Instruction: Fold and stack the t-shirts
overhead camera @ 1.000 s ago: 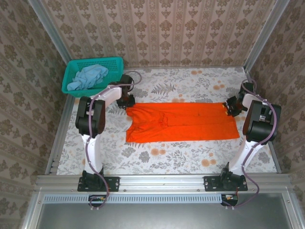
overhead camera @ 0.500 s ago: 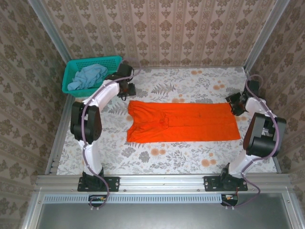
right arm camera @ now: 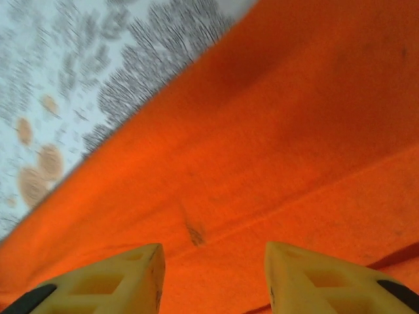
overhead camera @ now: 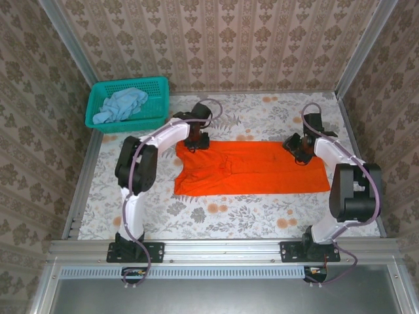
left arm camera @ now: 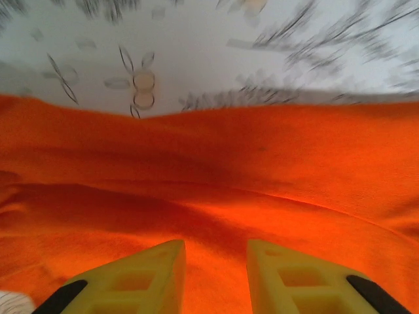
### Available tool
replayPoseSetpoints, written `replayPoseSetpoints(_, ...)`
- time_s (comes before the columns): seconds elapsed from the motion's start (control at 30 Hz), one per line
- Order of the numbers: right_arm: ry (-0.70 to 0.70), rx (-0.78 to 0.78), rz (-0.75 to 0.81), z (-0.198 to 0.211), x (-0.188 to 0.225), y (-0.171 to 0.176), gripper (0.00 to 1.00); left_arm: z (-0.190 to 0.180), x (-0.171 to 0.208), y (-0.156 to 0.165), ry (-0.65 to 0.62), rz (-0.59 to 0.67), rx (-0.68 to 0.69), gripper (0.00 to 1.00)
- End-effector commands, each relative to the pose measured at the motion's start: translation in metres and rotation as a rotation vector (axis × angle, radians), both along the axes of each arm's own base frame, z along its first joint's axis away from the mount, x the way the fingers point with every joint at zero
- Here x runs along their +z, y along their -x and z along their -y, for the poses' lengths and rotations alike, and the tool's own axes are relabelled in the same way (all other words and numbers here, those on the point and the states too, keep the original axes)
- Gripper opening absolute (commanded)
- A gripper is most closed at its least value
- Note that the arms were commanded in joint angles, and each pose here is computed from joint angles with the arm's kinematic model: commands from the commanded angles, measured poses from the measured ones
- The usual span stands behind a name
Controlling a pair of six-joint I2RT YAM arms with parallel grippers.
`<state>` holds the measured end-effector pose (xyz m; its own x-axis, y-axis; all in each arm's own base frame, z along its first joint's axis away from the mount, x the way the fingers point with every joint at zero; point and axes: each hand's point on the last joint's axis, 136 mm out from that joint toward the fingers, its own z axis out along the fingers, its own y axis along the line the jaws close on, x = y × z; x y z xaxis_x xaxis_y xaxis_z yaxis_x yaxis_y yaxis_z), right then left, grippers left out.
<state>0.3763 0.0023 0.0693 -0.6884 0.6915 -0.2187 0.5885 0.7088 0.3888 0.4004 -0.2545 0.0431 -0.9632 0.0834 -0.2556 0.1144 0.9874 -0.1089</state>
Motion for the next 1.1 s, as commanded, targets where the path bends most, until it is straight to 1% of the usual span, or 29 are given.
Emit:
replayPoseSetpoints(0.0, 0.009, 0.028, -0.116, -0.002, -0.015, 0.022, 0.45, -0.013, -0.025, 0.017, -0.038, -0.102, 0.047, 0.30)
replayPoseSetpoints(0.13, 0.056, 0.018, -0.135, 0.006, -0.014, 0.029, 0.46, -0.022, -0.041, 0.020, -0.071, -0.119, 0.063, 0.33)
replayPoseSetpoints(0.23, 0.093, 0.004, -0.124, 0.013, -0.007, 0.031, 0.47, -0.022, -0.044, 0.012, -0.050, -0.114, 0.061, 0.34)
replayPoseSetpoints(0.33, 0.104, -0.024, -0.109, 0.017, 0.000, 0.030, 0.47, -0.012, -0.042, -0.004, -0.039, -0.095, 0.019, 0.34)
replayPoseSetpoints(0.43, 0.078, -0.053, -0.101, 0.013, 0.005, 0.034, 0.47, 0.006, -0.042, -0.026, -0.010, -0.070, -0.028, 0.35)
replayPoseSetpoints(0.57, 0.054, -0.030, -0.082, 0.000, 0.014, 0.038, 0.47, 0.030, -0.048, -0.062, 0.034, -0.052, -0.074, 0.35)
replayPoseSetpoints(0.67, 0.053, 0.024, -0.060, -0.014, 0.024, 0.042, 0.47, 0.062, -0.044, -0.098, 0.149, 0.020, -0.115, 0.36)
replayPoseSetpoints(0.77, 0.050, 0.098, -0.036, -0.033, 0.036, 0.047, 0.47, 0.098, -0.028, -0.135, 0.292, 0.123, -0.131, 0.39)
replayPoseSetpoints(0.87, 0.059, 0.156, -0.027, -0.049, 0.040, 0.055, 0.47, 0.135, -0.005, -0.166, 0.504, 0.233, -0.114, 0.43)
replayPoseSetpoints(0.93, 0.055, 0.201, -0.036, -0.061, 0.035, 0.060, 0.47, 0.158, 0.015, -0.186, 0.637, 0.342, -0.102, 0.46)
replayPoseSetpoints(1.0, 0.058, 0.246, -0.073, -0.072, 0.026, 0.069, 0.47, 0.175, 0.031, -0.198, 0.728, 0.429, -0.093, 0.48)
replayPoseSetpoints(1.07, 0.038, 0.274, -0.122, -0.081, 0.015, 0.079, 0.47, 0.189, 0.045, -0.203, 0.793, 0.492, -0.099, 0.50)
